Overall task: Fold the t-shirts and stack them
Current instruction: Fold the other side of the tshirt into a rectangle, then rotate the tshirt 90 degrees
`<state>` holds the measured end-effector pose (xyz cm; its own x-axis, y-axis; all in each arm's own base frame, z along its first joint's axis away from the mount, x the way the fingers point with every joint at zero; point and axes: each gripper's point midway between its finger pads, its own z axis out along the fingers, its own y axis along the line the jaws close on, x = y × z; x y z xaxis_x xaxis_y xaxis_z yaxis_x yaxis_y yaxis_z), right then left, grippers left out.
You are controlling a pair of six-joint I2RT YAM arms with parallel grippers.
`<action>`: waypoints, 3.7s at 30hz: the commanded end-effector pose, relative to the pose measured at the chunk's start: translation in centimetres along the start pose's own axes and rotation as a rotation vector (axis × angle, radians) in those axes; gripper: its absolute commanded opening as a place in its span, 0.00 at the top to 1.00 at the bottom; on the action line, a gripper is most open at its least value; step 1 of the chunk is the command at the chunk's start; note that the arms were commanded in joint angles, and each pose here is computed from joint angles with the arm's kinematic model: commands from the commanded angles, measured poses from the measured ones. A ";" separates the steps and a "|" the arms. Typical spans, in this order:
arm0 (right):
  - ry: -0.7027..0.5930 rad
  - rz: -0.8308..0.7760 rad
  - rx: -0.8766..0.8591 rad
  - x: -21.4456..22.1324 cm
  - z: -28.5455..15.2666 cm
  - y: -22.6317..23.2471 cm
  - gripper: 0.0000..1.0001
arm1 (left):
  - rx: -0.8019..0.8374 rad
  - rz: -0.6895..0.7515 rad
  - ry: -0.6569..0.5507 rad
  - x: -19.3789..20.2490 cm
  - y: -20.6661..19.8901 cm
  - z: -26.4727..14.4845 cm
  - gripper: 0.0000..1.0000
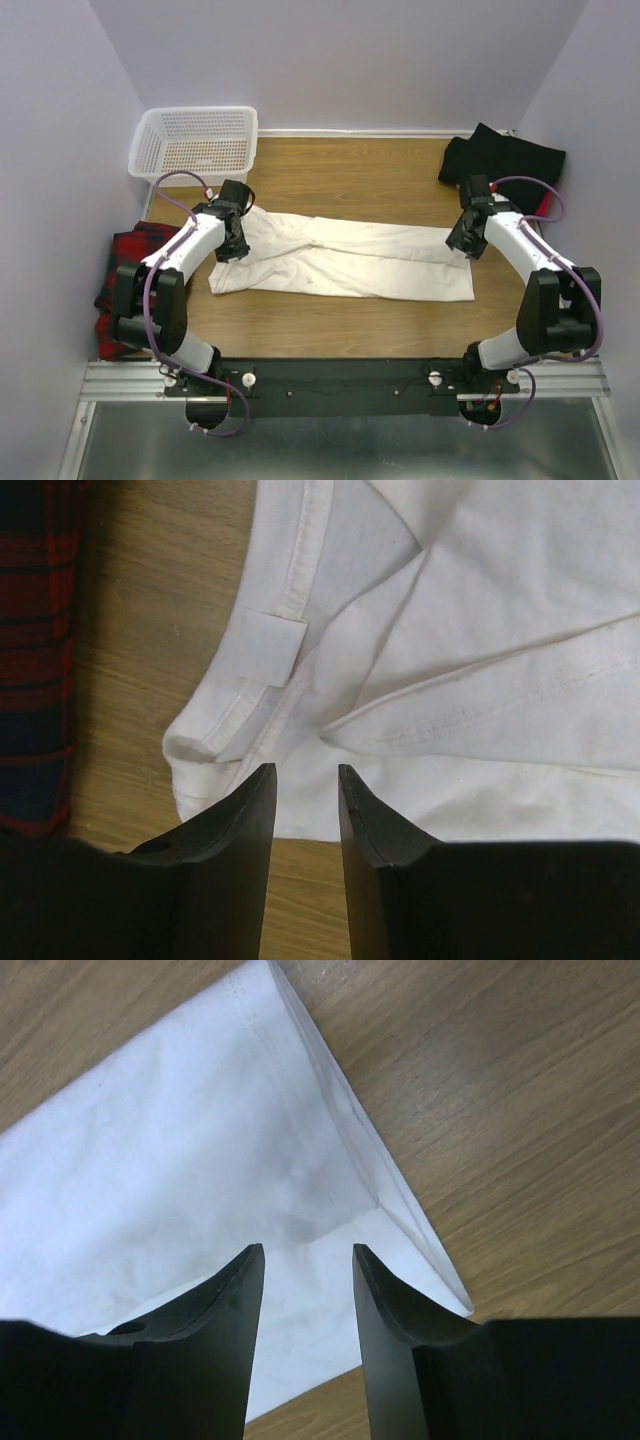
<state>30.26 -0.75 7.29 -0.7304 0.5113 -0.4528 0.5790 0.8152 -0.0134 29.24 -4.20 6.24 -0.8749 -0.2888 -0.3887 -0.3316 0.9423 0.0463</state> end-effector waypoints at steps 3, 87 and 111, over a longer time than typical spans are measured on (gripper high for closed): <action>-0.018 0.042 -0.021 -0.8 -1.4 0.2 0.51 | 0.037 -0.058 -0.170 -4.5 -0.4 -4.1 0.60; -0.013 -0.029 -0.092 -2.4 -0.3 5.5 0.51 | 0.353 0.287 0.078 10.6 -11.5 -6.6 0.60; 0.138 -0.205 -0.237 1.6 1.4 7.7 0.50 | 0.201 -0.004 0.007 1.1 -12.7 0.5 0.58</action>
<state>33.90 4.70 6.68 -0.8394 0.4004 -0.3676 0.3955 0.9138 0.0924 31.08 -17.10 4.85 -0.9091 -0.1821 -0.3748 -0.1699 0.9833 -0.0656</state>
